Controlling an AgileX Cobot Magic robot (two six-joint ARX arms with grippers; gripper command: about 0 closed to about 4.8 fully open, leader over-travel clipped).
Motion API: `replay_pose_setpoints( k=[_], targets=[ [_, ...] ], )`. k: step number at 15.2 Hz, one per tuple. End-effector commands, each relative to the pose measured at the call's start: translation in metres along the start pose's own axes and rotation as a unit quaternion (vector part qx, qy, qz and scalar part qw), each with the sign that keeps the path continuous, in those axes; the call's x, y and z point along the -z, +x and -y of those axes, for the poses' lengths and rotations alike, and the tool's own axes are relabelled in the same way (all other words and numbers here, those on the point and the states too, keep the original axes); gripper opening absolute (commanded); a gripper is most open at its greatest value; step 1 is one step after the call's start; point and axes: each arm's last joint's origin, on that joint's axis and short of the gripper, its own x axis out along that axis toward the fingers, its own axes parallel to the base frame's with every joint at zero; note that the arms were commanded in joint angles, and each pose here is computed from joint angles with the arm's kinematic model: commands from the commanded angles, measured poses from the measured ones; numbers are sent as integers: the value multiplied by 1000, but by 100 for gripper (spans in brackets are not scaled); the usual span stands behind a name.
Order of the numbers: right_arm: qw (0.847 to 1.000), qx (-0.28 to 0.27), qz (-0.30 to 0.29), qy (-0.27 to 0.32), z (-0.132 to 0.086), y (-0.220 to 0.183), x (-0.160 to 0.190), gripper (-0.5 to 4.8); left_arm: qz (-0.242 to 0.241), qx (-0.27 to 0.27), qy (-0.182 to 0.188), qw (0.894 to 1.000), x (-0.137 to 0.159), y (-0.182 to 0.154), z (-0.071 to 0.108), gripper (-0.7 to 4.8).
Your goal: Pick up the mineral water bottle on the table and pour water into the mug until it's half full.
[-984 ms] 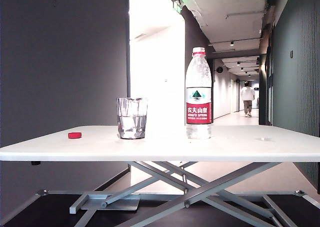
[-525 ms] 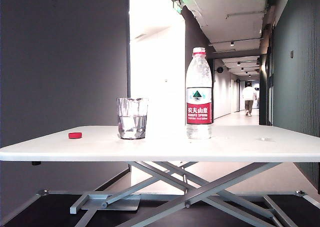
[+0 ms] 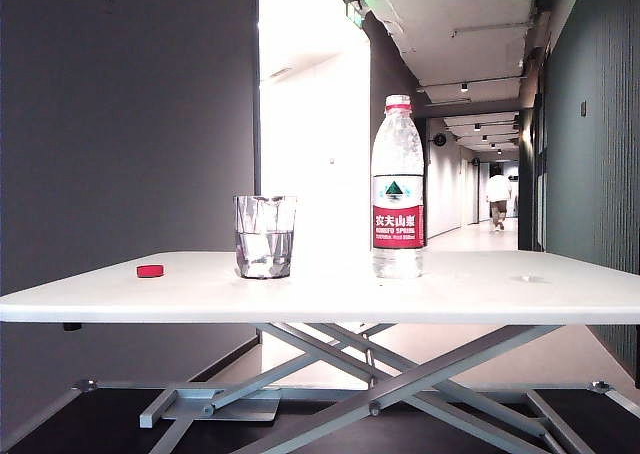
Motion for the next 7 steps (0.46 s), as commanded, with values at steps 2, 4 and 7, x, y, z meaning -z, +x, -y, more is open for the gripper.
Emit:
replay_pose_setpoints(
  k=[2,4,7],
  targets=[
    [1000,1,-2,2,0,0,1,-5,7,0,-1,1000,-2,0,0,-5],
    [1000,1,-5,3,0,0,1,-5,7,0,-1,1000,-2,0,0,-5],
    [1000,1,-15,4,0,0,3,-5,7,0,-1,1000,-2,0,0,-5]
  ],
)
